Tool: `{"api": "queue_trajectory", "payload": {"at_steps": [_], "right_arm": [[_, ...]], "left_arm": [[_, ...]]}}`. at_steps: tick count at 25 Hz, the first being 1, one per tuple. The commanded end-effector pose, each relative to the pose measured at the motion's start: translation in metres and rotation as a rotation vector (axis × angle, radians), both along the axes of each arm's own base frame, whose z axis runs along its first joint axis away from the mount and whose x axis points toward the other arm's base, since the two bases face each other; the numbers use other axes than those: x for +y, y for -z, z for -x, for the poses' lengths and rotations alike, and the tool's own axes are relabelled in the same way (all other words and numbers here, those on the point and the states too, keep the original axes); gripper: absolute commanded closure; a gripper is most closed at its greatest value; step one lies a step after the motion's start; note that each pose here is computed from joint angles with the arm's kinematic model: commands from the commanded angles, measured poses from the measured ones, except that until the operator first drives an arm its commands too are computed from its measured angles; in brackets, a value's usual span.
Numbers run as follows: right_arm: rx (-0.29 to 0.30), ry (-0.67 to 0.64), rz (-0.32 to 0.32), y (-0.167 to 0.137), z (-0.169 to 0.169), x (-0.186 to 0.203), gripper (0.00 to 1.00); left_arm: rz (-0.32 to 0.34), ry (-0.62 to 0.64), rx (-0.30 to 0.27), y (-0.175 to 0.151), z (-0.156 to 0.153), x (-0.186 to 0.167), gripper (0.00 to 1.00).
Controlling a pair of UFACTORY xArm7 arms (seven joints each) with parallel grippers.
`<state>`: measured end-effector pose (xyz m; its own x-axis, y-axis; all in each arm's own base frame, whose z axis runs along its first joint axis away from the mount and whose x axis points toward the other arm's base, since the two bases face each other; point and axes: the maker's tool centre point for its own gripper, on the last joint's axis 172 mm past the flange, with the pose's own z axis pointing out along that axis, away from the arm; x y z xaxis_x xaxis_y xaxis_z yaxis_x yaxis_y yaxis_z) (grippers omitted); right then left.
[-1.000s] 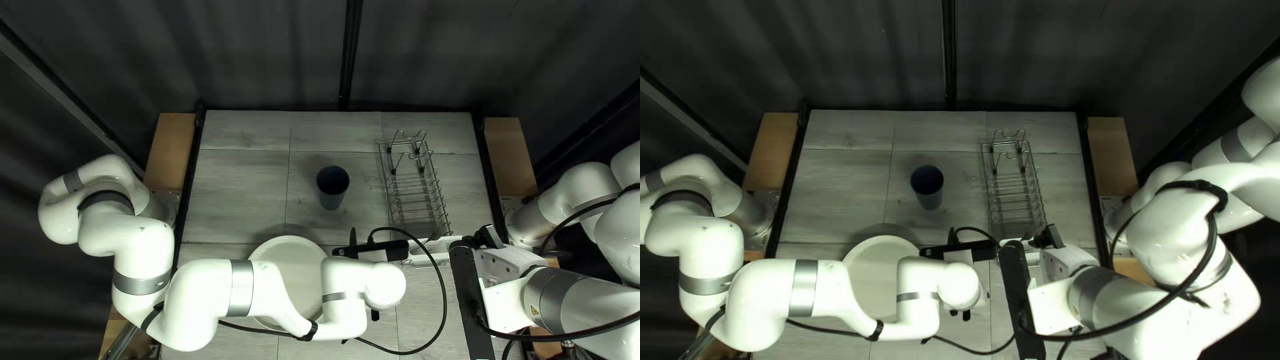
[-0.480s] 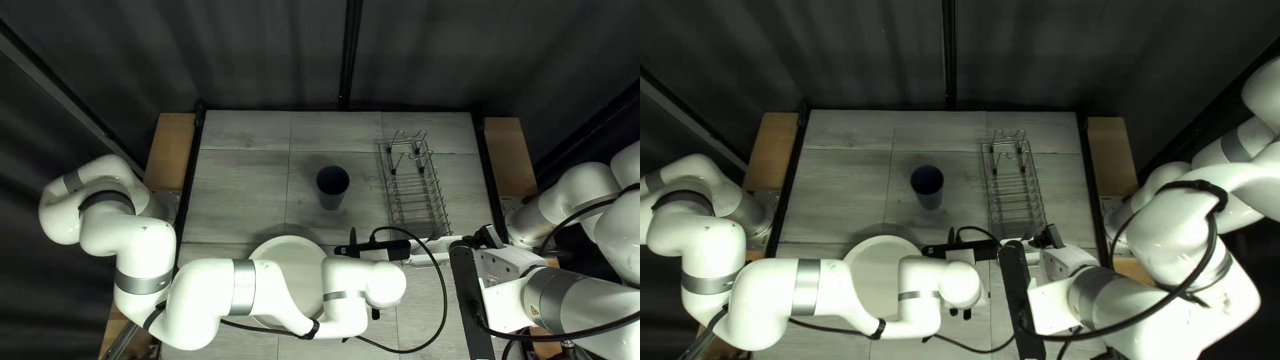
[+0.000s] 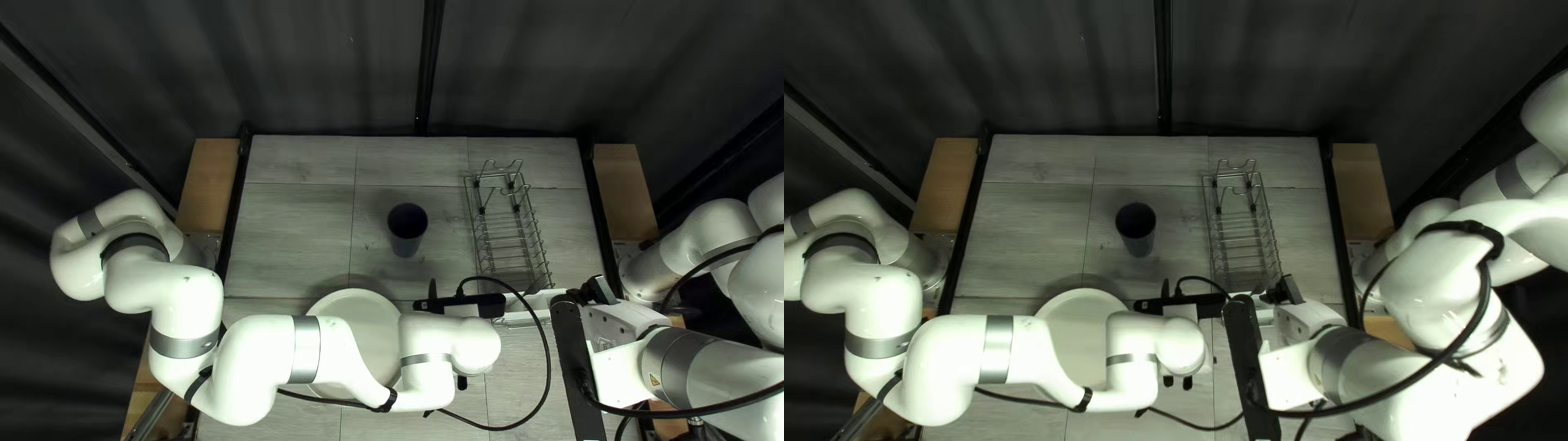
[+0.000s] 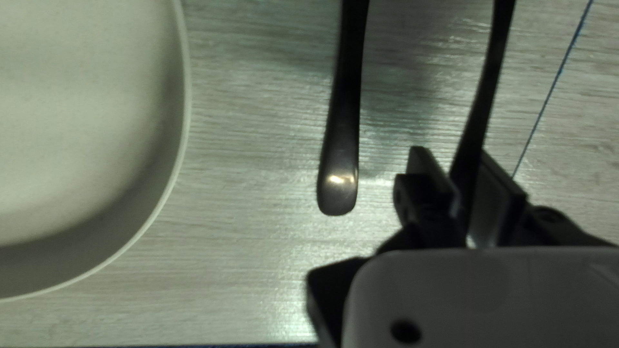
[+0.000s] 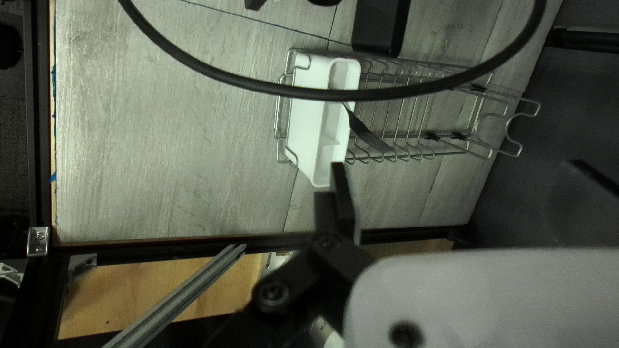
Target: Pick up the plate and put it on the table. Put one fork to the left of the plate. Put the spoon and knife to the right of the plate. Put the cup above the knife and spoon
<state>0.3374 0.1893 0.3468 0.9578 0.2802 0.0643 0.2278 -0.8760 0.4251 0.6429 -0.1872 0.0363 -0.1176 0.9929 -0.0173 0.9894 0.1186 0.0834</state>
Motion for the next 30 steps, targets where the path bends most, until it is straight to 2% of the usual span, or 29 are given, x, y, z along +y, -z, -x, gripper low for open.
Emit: {"api": "queue_trajectory", "payload": {"at_steps": [1,8,16,25,26,30], "right_arm": [[0.0,0.0,0.0,0.0,0.0,0.0,0.0],[0.0,0.0,0.0,0.0,0.0,0.0,0.0],[0.0,0.0,0.0,0.0,0.0,0.0,0.0],[0.0,0.0,0.0,0.0,0.0,0.0,0.0],[0.0,0.0,0.0,0.0,0.0,0.0,0.0],[0.0,0.0,0.0,0.0,0.0,0.0,0.0]], "left_arm": [[-0.015,0.006,-0.008,-0.018,0.009,0.001,0.0],[-0.03,0.038,-0.03,-0.042,0.044,0.004,0.0],[-0.039,0.091,-0.035,-0.078,0.112,0.013,0.0],[-0.039,0.088,-0.037,-0.081,0.114,0.012,0.0],[-0.022,0.079,-0.038,-0.081,0.119,0.015,0.0],[-0.046,0.161,-0.065,-0.114,0.157,0.027,0.0]]}}
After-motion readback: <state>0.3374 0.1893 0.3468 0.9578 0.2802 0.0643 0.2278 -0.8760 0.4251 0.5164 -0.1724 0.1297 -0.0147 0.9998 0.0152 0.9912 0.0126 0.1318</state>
